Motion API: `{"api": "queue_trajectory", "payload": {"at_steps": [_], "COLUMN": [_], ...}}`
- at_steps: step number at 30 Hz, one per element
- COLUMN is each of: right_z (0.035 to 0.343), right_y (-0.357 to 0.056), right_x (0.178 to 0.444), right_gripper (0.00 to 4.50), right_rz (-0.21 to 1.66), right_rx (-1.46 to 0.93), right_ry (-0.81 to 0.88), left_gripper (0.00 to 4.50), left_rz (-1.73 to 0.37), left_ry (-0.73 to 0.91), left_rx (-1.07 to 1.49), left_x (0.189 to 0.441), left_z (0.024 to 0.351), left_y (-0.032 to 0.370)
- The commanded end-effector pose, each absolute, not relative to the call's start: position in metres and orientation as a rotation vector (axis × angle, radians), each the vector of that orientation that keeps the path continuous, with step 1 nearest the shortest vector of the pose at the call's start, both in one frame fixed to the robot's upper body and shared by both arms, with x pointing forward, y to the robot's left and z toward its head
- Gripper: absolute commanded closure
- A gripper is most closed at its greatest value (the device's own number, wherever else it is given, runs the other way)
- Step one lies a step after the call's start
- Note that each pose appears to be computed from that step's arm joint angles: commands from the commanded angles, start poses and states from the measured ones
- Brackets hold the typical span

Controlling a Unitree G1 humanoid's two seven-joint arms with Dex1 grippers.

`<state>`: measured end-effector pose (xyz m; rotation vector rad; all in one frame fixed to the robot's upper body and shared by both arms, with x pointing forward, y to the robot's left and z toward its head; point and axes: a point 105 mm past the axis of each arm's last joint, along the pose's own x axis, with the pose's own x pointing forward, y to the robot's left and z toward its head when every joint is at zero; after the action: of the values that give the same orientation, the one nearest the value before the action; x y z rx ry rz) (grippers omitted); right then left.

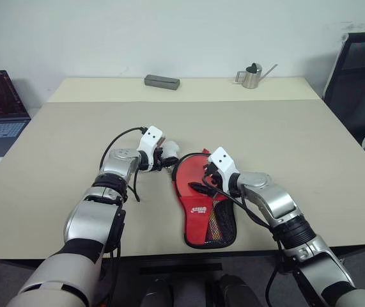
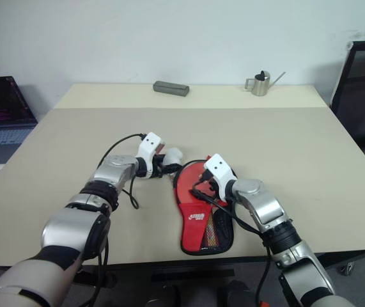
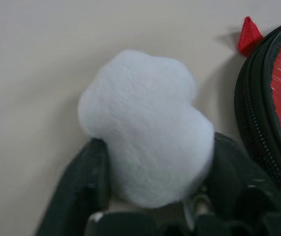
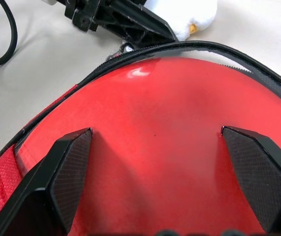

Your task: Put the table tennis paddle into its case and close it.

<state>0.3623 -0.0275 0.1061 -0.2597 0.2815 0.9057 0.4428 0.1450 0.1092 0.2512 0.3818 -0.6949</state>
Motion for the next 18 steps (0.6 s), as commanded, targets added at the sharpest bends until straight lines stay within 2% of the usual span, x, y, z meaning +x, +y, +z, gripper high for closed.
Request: {"api": "queue_trajectory", "payload": {"at_steps": [1,3,5,12,18], "right_z": [0.107,0.105,0.103,0.081,0.065], "right_y": [-0.029,-0.028,-0.028,-0.036,-0.039], "right_x": [0.362,0.359,0.354,0.337,0.327], "right_gripper": [0.0,0.0,0.0,0.0,0.0], "right_rz": [0.877,0.878,0.882,0.855,0.838], "right_rx": [-0.239,-0.209,-0.206,-0.184,-0.16], "right_ry": [0.272,0.289,0.295,0.401,0.457], "left_gripper": [3.21,3.83,4.19,4.23,4.24], "left_rz": [-0.695,-0.705,-0.725,-0.798,-0.843], "left_ry": [0.355,0.354,0.348,0.316,0.29], "left_rx": [0.251,0.248,0.244,0.172,0.075], "left_x": [0.443,0.441,0.438,0.418,0.381], "left_z": [0.113,0.111,0.11,0.114,0.132], "left_y": [0.147,0.149,0.152,0.17,0.195]}}
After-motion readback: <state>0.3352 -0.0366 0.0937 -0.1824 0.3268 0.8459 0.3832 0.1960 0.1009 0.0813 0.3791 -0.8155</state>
